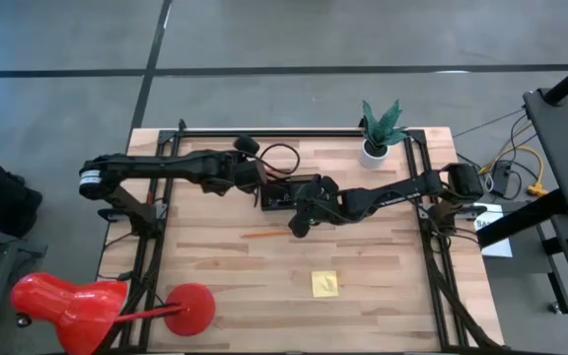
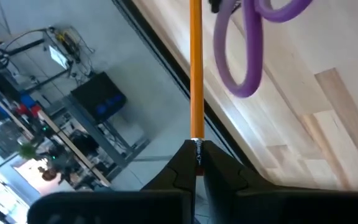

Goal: Pick and place office supplies into organizer
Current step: Put the top orange pencil into the black desk organizer, then put the orange pencil into the black desk organizer

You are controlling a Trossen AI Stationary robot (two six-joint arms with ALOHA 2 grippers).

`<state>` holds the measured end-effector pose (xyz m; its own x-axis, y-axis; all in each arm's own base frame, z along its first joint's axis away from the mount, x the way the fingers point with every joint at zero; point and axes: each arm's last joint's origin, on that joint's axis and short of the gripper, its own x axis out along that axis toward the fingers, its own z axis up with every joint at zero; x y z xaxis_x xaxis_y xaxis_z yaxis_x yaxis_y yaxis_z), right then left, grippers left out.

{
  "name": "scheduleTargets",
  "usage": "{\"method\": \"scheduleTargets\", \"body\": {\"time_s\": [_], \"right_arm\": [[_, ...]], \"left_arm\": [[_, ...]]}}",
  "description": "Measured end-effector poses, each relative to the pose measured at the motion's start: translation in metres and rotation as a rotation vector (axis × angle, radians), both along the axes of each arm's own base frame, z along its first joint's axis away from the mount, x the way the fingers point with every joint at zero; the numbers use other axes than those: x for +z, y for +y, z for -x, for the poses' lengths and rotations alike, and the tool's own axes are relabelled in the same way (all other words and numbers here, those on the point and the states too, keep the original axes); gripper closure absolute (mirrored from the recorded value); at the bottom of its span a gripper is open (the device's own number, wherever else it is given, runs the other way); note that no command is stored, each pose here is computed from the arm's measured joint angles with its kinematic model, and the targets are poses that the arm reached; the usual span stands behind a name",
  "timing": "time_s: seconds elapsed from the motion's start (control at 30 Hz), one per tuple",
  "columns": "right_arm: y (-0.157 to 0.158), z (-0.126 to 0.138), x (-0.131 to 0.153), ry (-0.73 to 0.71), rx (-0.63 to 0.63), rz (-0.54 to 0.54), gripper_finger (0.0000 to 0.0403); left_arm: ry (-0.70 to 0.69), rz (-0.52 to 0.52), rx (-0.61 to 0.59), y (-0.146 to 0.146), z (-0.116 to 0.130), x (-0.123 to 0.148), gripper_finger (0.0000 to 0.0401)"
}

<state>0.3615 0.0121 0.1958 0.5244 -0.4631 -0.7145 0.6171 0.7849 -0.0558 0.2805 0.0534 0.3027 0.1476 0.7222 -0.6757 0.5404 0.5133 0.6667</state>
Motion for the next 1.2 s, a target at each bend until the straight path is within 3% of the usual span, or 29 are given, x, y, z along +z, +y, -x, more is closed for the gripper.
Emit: {"method": "scheduleTargets", "body": {"time_s": [0.3,0.43,0.73,0.9,1.0,1.13,1.2], "right_arm": [[0.000,0.000,-0.001,0.004,0.001,0.001,0.0335],[0.000,0.001,-0.001,0.006,0.001,0.001,0.0335],[0.000,0.002,-0.004,0.018,0.007,0.004,0.0335],[0.005,0.002,-0.006,0.092,0.186,-0.003,0.0335],[0.010,0.001,-0.007,0.139,0.367,-0.021,0.0335],[0.013,0.000,-0.012,0.179,0.536,-0.029,0.0335],[0.014,-0.002,-0.017,0.192,0.584,-0.039,0.0335]], "left_arm": [[0.040,0.060,-0.033,-0.004,-0.011,-0.014,0.0401],[0.026,0.062,-0.044,-0.007,-0.013,-0.015,0.0381],[-0.206,-0.012,-0.030,-0.010,-0.007,0.014,0.0315],[-0.445,0.038,0.113,-0.019,0.021,0.039,0.0292],[-0.589,0.185,0.235,-0.027,0.044,0.049,0.0288],[-0.699,0.606,0.384,-0.037,0.066,0.048,0.0288],[-0.700,0.735,0.418,-0.041,0.072,0.040,0.0288]]}}
